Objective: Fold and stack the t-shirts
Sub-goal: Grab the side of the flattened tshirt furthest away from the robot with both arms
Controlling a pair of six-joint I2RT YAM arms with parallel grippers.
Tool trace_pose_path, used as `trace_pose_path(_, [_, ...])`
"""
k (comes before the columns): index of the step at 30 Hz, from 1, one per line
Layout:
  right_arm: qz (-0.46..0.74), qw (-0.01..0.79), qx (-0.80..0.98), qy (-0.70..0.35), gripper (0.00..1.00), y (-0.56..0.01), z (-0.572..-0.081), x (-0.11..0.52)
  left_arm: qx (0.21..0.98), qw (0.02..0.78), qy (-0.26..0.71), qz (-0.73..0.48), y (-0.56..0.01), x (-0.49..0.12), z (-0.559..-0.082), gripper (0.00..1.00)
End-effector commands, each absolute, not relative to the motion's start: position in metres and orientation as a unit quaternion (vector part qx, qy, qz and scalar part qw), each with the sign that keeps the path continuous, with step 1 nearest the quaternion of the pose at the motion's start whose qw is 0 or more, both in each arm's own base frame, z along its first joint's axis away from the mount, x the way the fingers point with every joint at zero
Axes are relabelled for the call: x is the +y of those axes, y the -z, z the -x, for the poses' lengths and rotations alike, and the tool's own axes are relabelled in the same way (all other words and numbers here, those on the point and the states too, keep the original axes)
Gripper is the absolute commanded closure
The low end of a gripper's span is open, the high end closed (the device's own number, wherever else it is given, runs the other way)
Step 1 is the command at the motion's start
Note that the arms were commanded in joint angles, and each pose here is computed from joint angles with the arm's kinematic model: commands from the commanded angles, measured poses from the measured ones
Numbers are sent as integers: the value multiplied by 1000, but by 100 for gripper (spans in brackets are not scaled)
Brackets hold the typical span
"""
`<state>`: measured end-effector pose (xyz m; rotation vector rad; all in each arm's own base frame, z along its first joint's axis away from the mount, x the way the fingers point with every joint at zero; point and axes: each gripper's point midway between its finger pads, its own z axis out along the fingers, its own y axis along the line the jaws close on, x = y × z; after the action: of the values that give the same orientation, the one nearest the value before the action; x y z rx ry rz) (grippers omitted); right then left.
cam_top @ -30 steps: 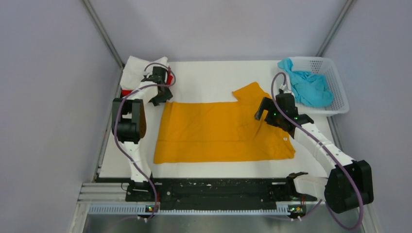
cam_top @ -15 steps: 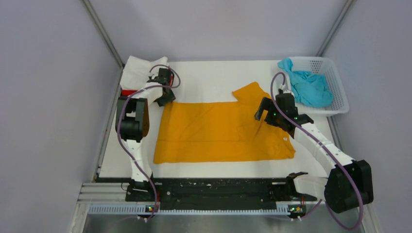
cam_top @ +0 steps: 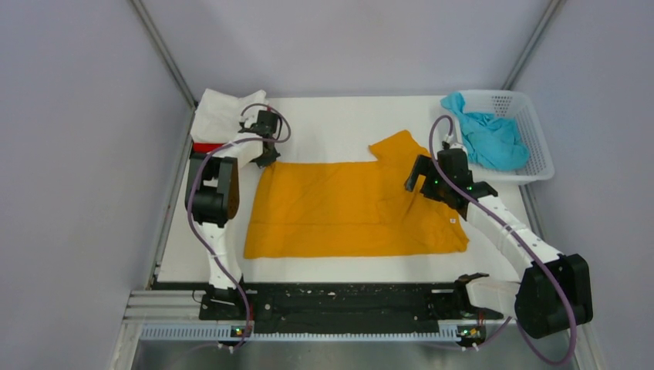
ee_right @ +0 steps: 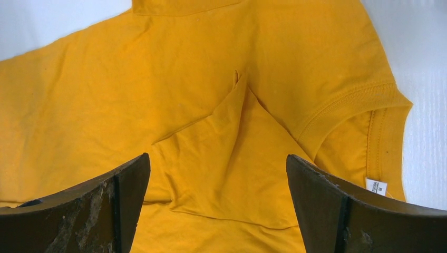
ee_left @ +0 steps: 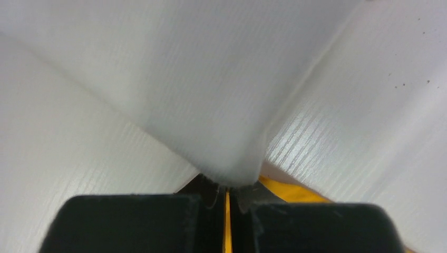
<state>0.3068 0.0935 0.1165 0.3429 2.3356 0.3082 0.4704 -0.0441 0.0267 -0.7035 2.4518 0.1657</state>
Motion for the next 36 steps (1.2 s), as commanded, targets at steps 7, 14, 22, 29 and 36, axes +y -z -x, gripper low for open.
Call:
trace_pose_path(7, [-118,411,898,-100,1,-142,-364,97,917,297,-97,247,-52,-31,-453,100])
trace_pose_path(14, [-104,435,892,-71,2,-154,-456,109,914,322,-94,229,-74,-29,-453,100])
trace_pose_path(22, [-85,419,904,-17,9,-107,-546,118,916,326,-95,216,-78,-29,-451,100])
trace_pose_path(29, [-70,417,906,17,20,-75,-597,122,915,329,-94,213,-81,-28,-451,100])
trace_pose_path(36, [-59,389,917,69,33,-42,-598,114,917,326,-92,213,-78,-30,-450,100])
